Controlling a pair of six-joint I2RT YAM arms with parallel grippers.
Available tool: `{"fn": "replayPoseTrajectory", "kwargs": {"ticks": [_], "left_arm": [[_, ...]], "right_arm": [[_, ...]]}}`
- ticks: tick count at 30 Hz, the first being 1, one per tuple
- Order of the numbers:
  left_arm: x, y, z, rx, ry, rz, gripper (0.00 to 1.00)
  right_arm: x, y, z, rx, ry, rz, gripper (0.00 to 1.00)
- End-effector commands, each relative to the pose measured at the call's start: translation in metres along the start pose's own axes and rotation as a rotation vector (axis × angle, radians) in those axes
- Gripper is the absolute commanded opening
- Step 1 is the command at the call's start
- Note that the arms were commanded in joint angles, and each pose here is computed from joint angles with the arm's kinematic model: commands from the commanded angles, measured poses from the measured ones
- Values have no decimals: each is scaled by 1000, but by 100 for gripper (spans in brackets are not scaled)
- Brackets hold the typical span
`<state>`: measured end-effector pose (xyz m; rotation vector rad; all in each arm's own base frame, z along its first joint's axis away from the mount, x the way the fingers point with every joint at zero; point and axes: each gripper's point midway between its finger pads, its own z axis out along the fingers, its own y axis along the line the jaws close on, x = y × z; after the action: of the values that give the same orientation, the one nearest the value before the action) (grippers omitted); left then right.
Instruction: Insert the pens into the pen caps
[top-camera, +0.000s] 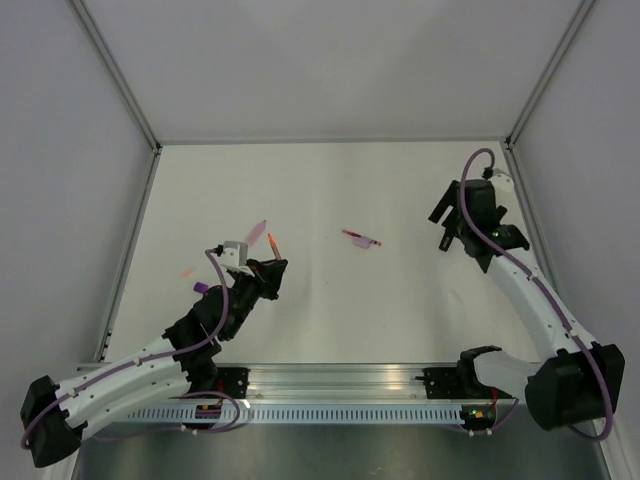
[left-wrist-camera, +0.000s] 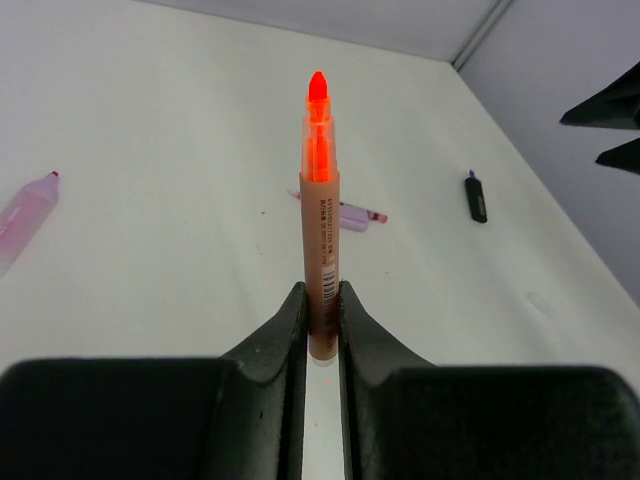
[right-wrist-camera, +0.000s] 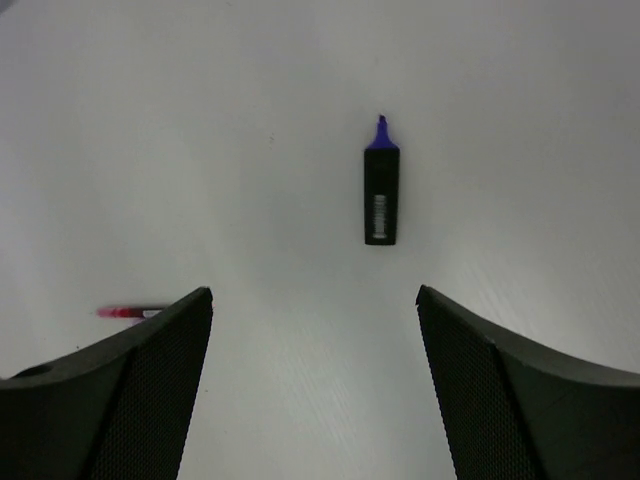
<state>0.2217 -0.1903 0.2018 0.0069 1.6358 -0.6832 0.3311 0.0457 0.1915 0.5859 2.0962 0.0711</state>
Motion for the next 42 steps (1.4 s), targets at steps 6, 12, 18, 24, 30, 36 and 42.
{"fn": "replayPoseTrajectory", "kwargs": {"ticks": [6, 12, 18, 24, 30, 36, 42], "left_arm": [[2, -6, 14, -3, 27, 83, 2], [2, -20, 12, 74, 40, 95, 2], [1, -25, 13, 92, 45, 101, 2], [-6, -18, 6, 73, 15, 86, 2], [-10, -1, 7, -22, -9, 71, 2], [-12, 13, 5, -103, -23, 46, 2], [-11, 19, 5, -162, -1, 7, 2]], "right_arm": [[-8, -70, 36, 124, 325, 111, 88], [-19, -91, 43, 237, 416, -58, 87], [29, -120, 44, 330, 708, -321, 79], [41, -78, 59, 269, 629, -355, 79], [42, 27, 71, 143, 432, -434, 77], [71, 127, 75, -134, 352, -415, 77], [76, 195, 60, -388, 297, -291, 77]]}}
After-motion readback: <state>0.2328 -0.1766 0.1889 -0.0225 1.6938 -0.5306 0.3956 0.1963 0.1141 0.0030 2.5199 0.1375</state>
